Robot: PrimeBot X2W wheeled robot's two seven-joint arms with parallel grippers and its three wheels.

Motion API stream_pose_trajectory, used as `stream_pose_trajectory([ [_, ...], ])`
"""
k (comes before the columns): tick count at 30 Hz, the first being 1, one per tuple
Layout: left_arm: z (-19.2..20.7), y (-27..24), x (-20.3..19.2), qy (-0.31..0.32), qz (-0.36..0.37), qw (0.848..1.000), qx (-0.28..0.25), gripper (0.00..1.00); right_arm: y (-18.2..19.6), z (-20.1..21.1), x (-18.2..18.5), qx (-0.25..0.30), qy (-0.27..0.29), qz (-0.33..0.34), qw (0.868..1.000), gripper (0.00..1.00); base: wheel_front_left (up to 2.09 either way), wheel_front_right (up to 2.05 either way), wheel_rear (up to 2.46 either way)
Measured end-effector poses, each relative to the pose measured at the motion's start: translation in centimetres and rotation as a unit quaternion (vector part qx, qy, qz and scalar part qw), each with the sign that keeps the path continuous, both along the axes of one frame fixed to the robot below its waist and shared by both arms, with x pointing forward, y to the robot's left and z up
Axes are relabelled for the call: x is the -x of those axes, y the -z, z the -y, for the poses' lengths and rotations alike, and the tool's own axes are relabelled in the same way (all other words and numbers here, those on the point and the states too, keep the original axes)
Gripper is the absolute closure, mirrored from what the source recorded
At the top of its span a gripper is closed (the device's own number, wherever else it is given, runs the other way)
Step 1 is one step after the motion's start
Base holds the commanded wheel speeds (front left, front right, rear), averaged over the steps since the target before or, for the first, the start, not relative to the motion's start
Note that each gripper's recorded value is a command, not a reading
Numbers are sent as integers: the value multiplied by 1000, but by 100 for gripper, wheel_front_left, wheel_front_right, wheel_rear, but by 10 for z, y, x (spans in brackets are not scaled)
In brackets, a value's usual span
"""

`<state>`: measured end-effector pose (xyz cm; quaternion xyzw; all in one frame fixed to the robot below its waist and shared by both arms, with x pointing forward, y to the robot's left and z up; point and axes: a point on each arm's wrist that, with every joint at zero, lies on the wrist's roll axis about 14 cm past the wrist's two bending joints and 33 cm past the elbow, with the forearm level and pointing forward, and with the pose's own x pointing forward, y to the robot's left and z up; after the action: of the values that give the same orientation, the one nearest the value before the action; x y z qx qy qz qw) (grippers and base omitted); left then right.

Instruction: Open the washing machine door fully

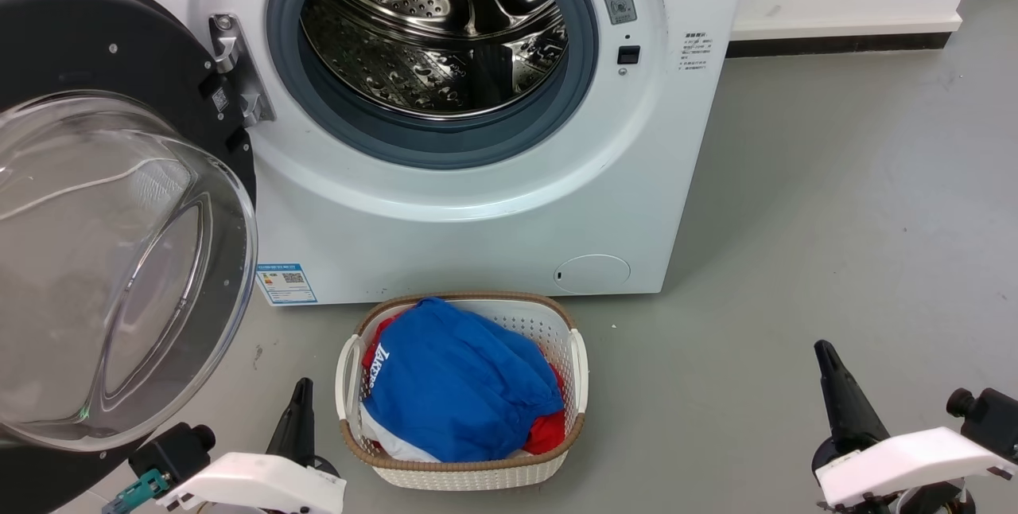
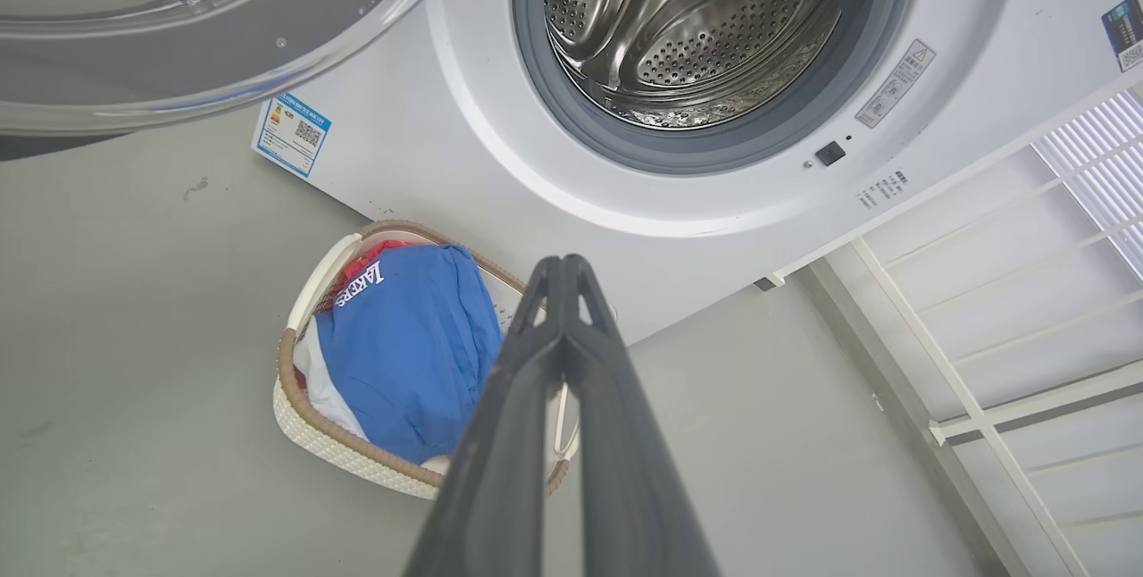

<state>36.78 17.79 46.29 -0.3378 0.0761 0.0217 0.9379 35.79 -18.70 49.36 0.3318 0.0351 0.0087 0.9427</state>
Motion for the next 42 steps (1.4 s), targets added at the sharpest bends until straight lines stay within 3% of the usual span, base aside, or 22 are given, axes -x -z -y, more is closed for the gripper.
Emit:
stream_pose_trajectory([
  [19, -5, -7, -7, -20, 3, 992, 124, 100, 0, 5, -6, -124, 15, -2, 992, 100, 0, 0, 0],
  [42, -11, -18, -13, -32, 17, 970, 242, 100, -3, 8, -15, -245, 24, 1, 969, 100, 0, 0, 0],
])
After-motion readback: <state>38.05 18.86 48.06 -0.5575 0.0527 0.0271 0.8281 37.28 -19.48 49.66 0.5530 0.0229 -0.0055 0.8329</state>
